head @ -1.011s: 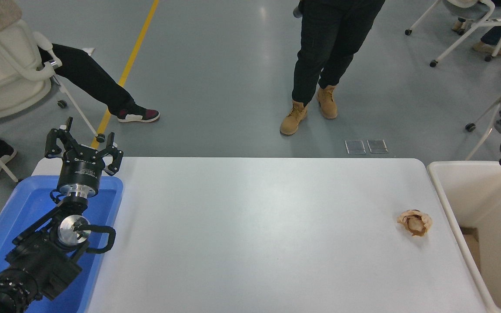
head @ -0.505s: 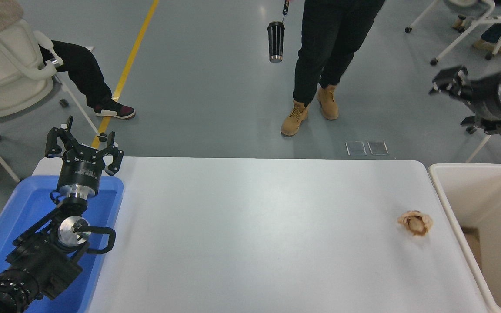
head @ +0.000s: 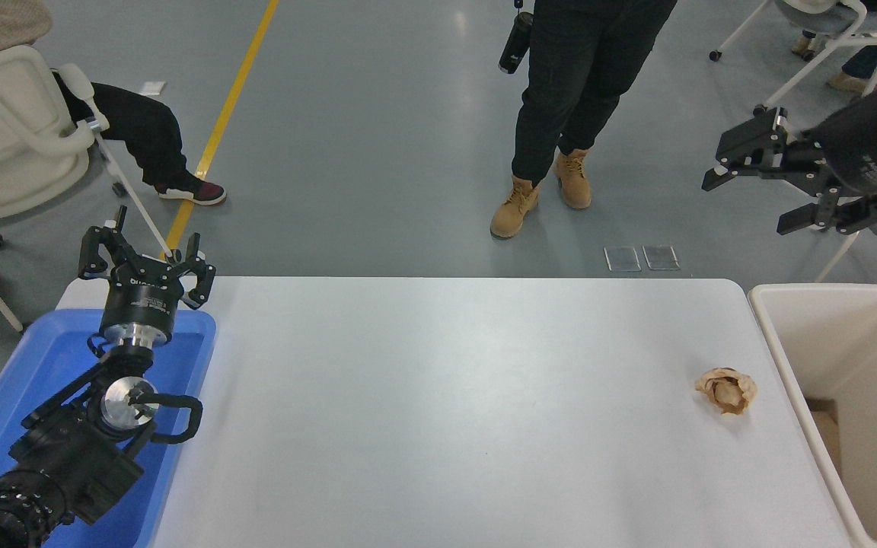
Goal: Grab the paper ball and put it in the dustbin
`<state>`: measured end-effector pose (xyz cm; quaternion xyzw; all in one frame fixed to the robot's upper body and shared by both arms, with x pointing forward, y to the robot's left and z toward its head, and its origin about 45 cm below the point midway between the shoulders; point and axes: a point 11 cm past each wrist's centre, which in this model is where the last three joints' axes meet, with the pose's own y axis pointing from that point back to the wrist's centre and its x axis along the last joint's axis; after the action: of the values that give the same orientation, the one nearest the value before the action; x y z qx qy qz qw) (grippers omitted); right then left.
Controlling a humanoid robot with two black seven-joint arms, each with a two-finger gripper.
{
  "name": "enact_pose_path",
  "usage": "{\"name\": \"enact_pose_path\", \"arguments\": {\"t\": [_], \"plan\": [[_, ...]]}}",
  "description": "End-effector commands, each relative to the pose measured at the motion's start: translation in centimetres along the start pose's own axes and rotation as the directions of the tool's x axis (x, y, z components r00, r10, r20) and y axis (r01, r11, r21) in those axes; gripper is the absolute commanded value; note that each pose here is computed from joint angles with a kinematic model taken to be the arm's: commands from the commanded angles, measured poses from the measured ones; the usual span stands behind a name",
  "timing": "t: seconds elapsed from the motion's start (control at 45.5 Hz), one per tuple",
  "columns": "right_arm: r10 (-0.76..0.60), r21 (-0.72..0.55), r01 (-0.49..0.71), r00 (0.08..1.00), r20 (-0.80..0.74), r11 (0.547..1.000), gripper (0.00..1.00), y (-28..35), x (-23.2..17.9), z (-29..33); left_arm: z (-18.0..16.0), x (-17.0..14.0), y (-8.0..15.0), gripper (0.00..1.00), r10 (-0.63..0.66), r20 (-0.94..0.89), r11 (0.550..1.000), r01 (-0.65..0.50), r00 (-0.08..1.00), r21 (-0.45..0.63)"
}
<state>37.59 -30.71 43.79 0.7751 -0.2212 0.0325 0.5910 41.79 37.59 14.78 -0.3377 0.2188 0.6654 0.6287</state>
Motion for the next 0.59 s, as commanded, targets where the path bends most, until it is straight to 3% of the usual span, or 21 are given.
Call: {"name": "enact_pose_path", "arguments": {"t": [0.0,0.418,0.571], "plan": [[-0.001,-0.044,-0.003,0.996,-0.091,0.999,1.0,2.4,-1.1,-2.3,0.0,0.0,0.0,0.99,-0.001,-0.001,1.0,0.001,1.0,0.0],[-0.009,-0.092,-0.001,0.994,-0.108,0.996,1.0,2.0,-1.0,-2.1,0.0,0.0,0.0,0.99,0.0,0.0,1.0,0.0,1.0,-0.001],[-0.088,-0.179,0.067,0.989,-0.117,0.982,1.0,-1.0,-1.9,0.3,-0.1,0.0,0.0,0.99,0.001,-0.001,1.0,-0.001,1.0,0.001]]}}
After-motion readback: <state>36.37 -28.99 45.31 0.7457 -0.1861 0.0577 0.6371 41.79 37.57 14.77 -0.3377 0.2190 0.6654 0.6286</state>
